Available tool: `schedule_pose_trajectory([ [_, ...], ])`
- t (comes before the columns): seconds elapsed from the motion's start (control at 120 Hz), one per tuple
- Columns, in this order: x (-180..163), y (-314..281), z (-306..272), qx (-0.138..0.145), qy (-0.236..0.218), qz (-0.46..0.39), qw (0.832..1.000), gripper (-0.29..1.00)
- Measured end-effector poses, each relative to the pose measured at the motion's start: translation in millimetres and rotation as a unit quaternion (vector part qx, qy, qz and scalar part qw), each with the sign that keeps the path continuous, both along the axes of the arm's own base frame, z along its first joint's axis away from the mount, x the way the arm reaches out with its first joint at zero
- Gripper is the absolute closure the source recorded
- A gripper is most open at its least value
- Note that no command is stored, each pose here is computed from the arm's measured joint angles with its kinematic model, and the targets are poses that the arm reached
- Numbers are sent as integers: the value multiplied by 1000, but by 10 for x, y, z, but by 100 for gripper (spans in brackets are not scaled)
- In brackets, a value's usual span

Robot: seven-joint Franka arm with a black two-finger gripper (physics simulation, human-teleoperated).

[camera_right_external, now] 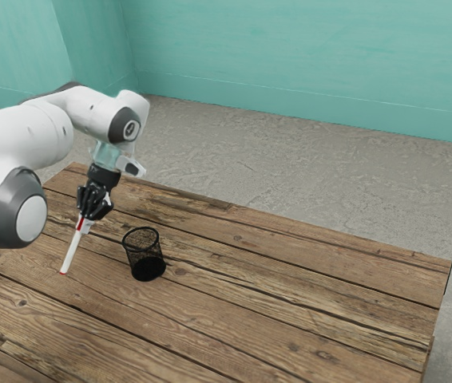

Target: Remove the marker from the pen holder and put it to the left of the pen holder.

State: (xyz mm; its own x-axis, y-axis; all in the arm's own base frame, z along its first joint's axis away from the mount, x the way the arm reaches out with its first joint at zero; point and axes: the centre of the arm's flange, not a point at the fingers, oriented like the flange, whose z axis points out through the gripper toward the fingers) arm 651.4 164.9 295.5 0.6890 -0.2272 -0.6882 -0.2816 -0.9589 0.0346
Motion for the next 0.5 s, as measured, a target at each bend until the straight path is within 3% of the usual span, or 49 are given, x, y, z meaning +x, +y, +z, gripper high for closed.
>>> schedule_pose_trajectory([
  [0.042,-6,-19,-29,2,4,4,1000,75],
  [0.275,-5,-167,93,6,-3,19,1000,28],
  [0.325,-116,-289,644,-4,-36,17,999,22],
  [0.433,-1051,-437,2230,-23,-154,28,987,13],
  [0.5,-1326,-474,2749,-22,-213,31,976,10],
])
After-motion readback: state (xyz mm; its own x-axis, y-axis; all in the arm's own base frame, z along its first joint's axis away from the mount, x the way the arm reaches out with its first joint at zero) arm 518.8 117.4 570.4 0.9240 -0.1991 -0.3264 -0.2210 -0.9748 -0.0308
